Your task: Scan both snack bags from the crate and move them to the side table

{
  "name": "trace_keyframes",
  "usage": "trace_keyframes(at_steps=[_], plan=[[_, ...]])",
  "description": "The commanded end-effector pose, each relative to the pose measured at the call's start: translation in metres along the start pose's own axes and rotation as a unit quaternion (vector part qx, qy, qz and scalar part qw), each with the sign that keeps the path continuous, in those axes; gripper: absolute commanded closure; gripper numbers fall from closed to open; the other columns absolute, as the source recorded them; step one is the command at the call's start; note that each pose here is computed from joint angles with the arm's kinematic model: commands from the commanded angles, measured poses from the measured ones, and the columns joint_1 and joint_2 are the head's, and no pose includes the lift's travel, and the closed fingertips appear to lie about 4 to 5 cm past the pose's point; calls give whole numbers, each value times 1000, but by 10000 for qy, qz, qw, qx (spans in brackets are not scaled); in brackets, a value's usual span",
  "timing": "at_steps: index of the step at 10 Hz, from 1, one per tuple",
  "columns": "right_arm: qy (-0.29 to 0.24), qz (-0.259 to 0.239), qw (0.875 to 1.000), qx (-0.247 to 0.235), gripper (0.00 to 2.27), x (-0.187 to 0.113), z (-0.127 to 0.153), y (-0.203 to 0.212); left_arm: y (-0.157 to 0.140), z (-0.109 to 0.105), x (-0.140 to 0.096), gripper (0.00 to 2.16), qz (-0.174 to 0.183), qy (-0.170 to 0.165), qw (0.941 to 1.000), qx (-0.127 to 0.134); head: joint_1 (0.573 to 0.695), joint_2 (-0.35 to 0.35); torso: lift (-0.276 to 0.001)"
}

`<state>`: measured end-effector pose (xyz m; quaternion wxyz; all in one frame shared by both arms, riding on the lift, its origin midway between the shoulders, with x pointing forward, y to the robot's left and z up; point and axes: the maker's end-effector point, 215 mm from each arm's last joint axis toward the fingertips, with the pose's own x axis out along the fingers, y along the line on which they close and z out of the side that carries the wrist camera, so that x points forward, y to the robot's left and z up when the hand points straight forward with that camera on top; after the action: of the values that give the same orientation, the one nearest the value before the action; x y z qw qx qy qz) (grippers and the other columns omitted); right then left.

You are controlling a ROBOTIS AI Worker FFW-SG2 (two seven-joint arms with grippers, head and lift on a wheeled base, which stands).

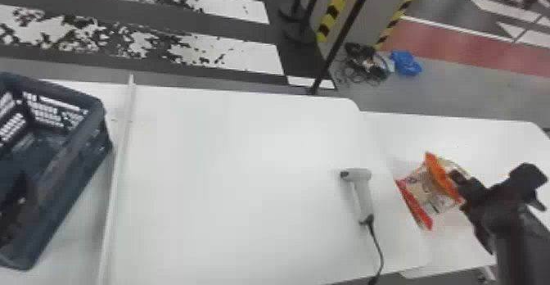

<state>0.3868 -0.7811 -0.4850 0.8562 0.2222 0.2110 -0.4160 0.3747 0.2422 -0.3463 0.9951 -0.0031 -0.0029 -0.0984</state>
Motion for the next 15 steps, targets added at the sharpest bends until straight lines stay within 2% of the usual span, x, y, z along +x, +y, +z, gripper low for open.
trace_keyframes(at_steps=[1, 4, 6, 8, 11, 13, 15], plan=[[-161, -16, 9999, 11, 39, -1, 5, -3, 1, 1, -1, 90, 10, -10, 10000, 11, 695, -350, -75], [-929, 344, 9950, -142, 39, -33, 43, 29, -1, 7, -3, 90, 0, -48, 10000, 10, 695, -350, -75], [-1359, 938, 9847, -557, 39, -82, 48, 89, -2, 9, -4, 90, 13, -57, 10000, 4, 695, -350, -75], [-1894, 1528, 9654, -937, 43, -149, 38, 144, -3, 14, -4, 90, 13, -100, 9999, 17, 695, -350, -75], [-2312, 2400, 9341, -1280, 63, -247, -8, 221, -8, 13, -3, 90, -19, -73, 10000, 36, 695, -350, -75], [-2292, 2787, 9219, -1407, 80, -288, -62, 257, -9, 13, -2, 87, 2, -72, 10000, 65, 695, -350, -75], [-2491, 2973, 9077, -1604, 83, -326, -104, 283, -9, 12, -2, 87, 15, -66, 10000, 55, 695, -272, -75]])
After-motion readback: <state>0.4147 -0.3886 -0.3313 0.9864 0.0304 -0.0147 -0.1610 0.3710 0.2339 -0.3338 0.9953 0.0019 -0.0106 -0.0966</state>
